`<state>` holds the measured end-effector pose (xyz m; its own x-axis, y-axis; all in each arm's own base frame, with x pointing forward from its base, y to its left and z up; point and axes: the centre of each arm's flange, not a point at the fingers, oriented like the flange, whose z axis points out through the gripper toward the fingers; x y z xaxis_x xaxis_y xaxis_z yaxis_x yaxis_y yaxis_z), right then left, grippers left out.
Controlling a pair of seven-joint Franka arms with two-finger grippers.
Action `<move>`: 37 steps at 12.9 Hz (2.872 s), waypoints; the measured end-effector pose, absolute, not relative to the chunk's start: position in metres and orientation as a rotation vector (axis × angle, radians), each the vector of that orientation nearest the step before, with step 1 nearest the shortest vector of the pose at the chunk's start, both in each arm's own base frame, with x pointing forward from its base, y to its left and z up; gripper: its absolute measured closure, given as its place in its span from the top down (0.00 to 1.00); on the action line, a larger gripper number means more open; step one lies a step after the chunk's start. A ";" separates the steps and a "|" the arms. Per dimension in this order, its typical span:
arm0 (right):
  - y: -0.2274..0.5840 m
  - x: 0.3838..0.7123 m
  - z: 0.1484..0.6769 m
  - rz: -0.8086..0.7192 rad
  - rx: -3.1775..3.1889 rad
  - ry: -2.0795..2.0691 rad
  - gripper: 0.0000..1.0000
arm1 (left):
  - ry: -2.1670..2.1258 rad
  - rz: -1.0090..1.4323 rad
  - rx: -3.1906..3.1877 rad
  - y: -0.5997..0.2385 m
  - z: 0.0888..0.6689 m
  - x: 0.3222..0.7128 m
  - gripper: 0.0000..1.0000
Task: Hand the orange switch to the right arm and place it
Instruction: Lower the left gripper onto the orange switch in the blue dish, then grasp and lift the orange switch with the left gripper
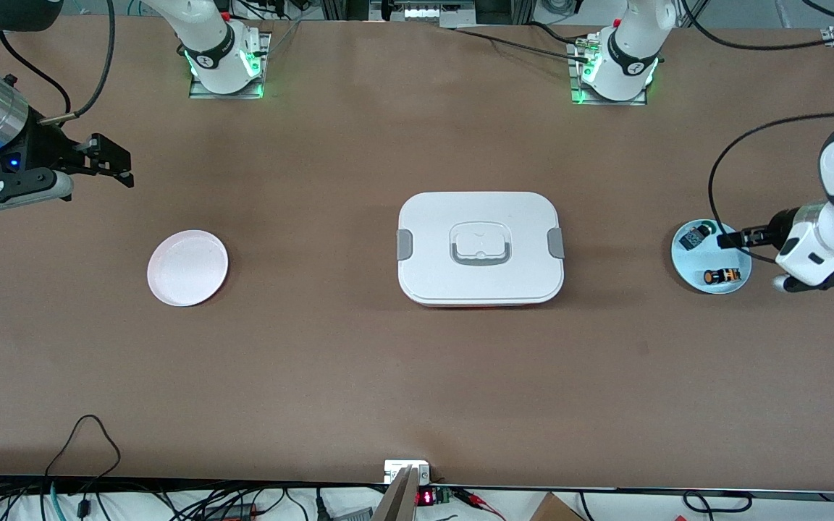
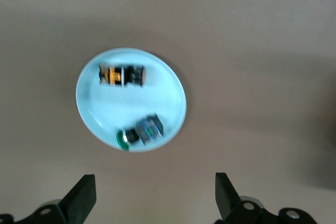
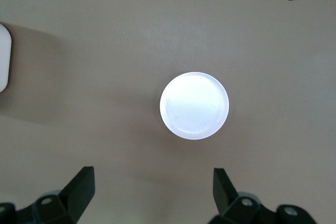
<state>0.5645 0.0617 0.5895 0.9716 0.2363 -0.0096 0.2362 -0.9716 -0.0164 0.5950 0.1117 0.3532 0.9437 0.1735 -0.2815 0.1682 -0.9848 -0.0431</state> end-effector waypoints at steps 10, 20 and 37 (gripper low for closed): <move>0.062 0.565 0.590 0.018 -3.104 -0.372 1.00 | -0.221 0.495 -3.122 0.169 0.246 0.595 0.97; 0.062 0.565 0.590 0.018 -3.104 -0.372 1.00 | -0.218 0.249 -3.136 0.173 0.197 0.588 1.00; 0.062 0.565 0.590 0.018 -3.104 -0.372 1.00 | -0.183 0.414 -3.152 0.170 0.210 0.584 0.72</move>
